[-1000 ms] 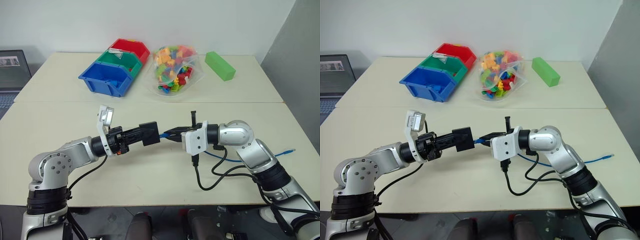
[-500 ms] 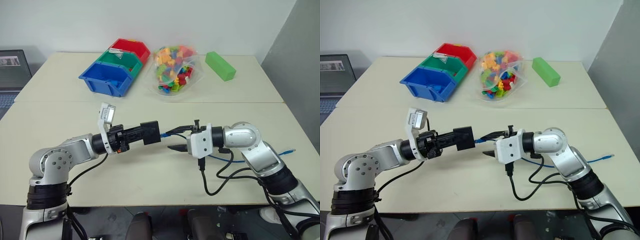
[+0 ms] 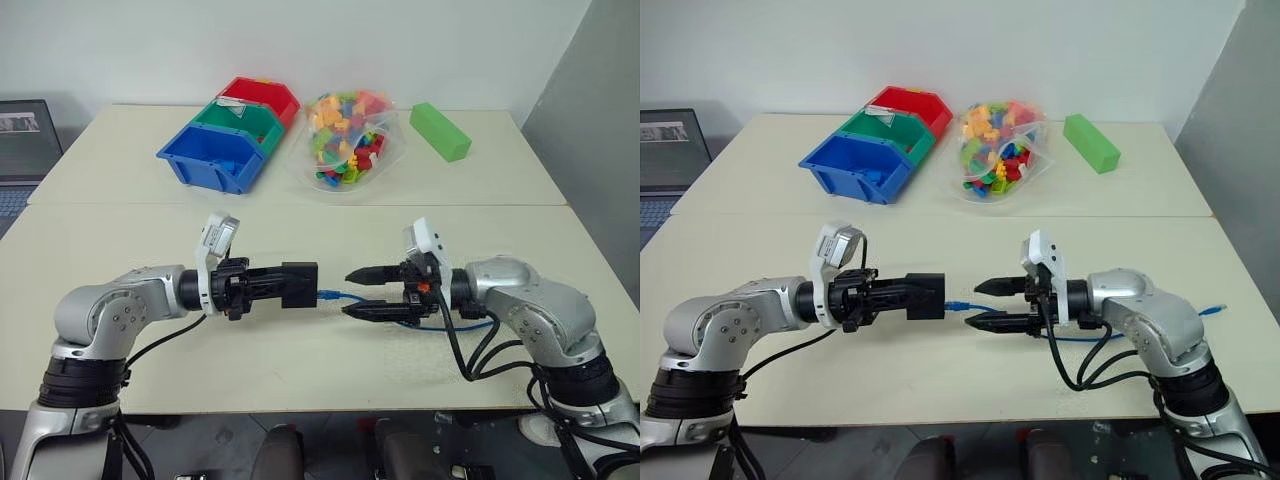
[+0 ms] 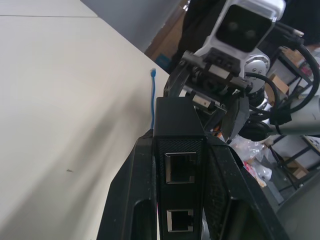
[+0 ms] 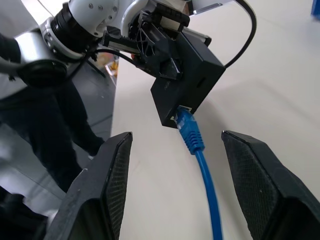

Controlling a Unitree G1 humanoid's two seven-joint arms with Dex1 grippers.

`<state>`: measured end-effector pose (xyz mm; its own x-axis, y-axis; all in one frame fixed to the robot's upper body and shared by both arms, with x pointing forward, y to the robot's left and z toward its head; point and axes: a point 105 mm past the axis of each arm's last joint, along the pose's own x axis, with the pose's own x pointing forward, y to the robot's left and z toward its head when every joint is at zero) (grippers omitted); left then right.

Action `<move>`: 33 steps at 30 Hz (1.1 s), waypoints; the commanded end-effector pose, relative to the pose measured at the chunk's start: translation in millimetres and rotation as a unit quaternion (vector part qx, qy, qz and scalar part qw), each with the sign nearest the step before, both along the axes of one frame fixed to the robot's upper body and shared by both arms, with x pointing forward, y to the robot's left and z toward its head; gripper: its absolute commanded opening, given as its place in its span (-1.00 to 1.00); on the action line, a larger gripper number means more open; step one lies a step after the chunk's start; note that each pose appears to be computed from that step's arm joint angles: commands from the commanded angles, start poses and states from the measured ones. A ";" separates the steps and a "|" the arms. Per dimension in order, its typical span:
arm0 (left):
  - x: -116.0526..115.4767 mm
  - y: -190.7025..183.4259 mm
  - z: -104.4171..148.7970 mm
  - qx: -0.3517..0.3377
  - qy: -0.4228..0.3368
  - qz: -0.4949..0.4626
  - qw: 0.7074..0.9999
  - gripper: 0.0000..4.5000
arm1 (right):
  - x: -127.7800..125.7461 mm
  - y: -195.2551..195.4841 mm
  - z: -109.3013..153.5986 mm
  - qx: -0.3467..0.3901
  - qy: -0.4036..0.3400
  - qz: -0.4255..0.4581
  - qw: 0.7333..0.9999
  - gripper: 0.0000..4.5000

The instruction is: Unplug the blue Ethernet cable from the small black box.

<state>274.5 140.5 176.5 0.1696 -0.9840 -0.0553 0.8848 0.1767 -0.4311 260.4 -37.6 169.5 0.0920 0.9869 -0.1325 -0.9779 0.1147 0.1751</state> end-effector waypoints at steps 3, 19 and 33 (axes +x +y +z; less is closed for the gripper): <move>0.0 -1.5 10.9 -0.012 -0.028 -0.012 0.999 -0.65 | 4.0 7.3 5.5 0.040 0.047 -0.021 0.998 0.33; -2.2 -3.6 10.6 -0.013 -0.030 -0.016 0.999 -0.65 | 3.0 21.2 5.3 0.067 0.099 -0.013 0.993 0.33; -2.6 -5.6 11.7 -0.015 -0.029 -0.018 0.999 -0.65 | 3.5 20.7 4.7 0.074 0.118 0.001 0.990 -0.43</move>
